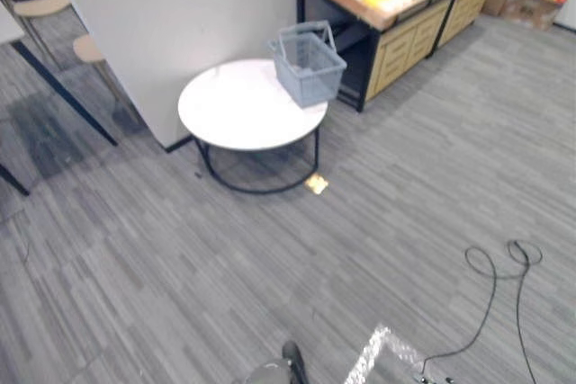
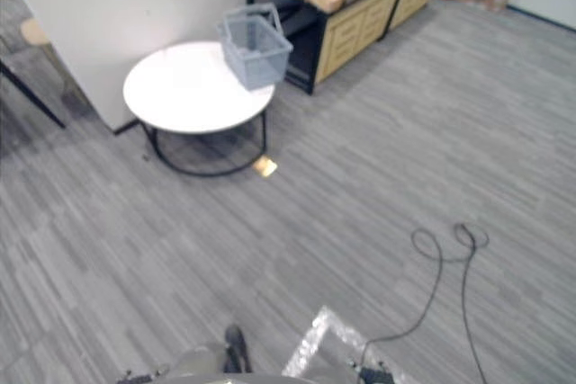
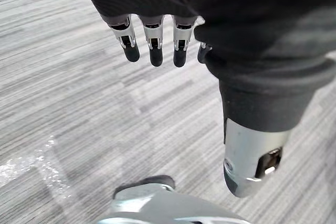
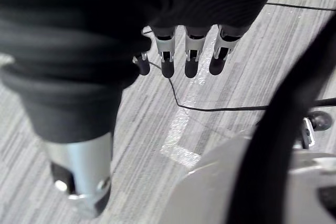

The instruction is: Pick vegetable in the basket

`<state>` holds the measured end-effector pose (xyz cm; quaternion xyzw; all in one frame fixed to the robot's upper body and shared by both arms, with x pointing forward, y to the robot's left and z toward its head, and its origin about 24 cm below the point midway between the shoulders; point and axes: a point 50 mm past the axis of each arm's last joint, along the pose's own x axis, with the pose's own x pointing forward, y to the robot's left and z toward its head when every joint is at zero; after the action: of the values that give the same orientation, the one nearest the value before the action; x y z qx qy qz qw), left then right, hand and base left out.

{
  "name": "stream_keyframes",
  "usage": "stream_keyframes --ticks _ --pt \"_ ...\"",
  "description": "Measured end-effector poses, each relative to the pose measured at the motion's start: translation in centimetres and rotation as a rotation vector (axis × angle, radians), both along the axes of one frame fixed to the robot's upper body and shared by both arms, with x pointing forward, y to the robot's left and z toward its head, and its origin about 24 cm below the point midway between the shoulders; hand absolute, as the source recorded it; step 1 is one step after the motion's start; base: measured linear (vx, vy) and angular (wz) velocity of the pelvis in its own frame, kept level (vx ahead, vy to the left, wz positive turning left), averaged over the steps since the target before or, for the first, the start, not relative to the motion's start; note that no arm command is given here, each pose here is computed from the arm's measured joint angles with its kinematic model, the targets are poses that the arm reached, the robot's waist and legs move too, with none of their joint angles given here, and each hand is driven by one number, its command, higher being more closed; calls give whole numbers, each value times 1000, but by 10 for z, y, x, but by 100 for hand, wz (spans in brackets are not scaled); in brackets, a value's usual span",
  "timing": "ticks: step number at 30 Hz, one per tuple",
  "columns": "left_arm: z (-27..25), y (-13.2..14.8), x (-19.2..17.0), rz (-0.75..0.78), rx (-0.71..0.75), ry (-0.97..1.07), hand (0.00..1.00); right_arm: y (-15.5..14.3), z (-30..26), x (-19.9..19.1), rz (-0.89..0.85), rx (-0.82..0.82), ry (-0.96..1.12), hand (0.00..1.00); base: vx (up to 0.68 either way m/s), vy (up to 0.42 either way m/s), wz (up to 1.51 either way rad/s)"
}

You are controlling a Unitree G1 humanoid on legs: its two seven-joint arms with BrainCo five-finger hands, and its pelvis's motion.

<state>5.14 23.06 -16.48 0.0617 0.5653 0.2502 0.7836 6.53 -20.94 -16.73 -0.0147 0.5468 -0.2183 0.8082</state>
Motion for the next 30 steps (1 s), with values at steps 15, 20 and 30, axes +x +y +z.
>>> stream_keyframes --ticks 15,20,30 --pt "3 -16 39 -69 -31 -87 0 -17 9 21 -25 -38 -96 0 355 -103 -8" --pt "-1 -30 33 3 -89 -84 0 -26 8 11 -44 -47 -55 0 597 -523 23" --pt "7 -39 65 -41 -108 -193 0 -24 6 18 45 -46 -5 0 481 -239 12"
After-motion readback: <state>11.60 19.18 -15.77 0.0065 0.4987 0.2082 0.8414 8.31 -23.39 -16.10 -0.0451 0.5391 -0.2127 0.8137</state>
